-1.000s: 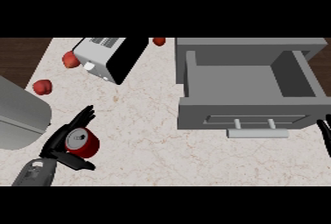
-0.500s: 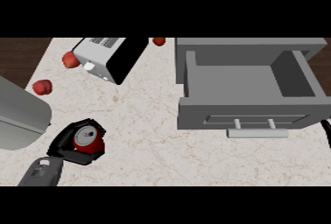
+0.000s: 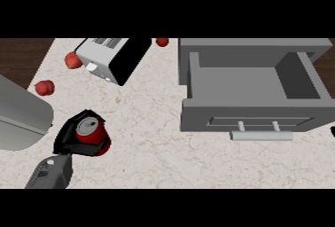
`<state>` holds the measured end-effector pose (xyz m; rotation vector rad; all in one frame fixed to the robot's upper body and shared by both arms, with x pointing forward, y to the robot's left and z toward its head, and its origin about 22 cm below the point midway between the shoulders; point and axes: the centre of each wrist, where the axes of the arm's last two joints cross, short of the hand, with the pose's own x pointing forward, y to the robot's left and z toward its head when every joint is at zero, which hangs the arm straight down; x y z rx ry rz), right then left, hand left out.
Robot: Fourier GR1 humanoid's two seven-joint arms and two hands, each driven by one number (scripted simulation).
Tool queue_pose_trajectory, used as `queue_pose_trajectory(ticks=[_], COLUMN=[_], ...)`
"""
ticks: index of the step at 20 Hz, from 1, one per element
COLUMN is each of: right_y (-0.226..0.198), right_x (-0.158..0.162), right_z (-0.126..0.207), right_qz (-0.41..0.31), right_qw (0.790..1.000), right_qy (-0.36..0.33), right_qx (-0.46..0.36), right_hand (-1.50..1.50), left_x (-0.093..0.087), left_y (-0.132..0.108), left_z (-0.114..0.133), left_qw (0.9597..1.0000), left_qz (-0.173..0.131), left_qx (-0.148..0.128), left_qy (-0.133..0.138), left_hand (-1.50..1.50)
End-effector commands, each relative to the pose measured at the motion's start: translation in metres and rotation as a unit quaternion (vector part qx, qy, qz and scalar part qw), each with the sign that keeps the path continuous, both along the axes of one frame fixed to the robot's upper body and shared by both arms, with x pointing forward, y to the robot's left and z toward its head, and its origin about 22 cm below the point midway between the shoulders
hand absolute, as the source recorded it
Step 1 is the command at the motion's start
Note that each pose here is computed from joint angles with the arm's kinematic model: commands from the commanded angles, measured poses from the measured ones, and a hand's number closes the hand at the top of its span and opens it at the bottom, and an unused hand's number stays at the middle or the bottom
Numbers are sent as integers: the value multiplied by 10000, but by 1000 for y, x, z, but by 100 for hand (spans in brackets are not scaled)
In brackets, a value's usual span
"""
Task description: Pick up the can, place it into the drawer and close the drawer
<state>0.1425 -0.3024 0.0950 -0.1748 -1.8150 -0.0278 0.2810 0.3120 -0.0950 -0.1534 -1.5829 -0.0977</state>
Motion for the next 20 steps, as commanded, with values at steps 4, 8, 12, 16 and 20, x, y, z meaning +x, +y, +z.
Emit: queue_pose_trajectory(ticks=[4,8,12,16,20], right_y=[4,7,-1,-1,-11], right_x=[-3,7,12,5,4], right_z=[14,5,-18,2,13], right_qz=[2,6,-36,8,-56], right_qw=[10000,10000,10000,10000,9999], right_qy=[20,0,-61,-74,-112], right_qx=[-1,-67,37,-29,-44], right_hand=[-150,-150,-150,-150,-150], left_x=[29,23,28,37,49], left_y=[-25,-76,-89,-106,-143], left_z=[38,59,89,127,165], left_qw=[9898,9913,9951,9938,9934], left_qz=[1398,1199,809,760,651], left_qx=[-205,-222,-71,56,169], left_qy=[-185,-500,-564,-808,-928], left_hand=[150,150,150,150,150])
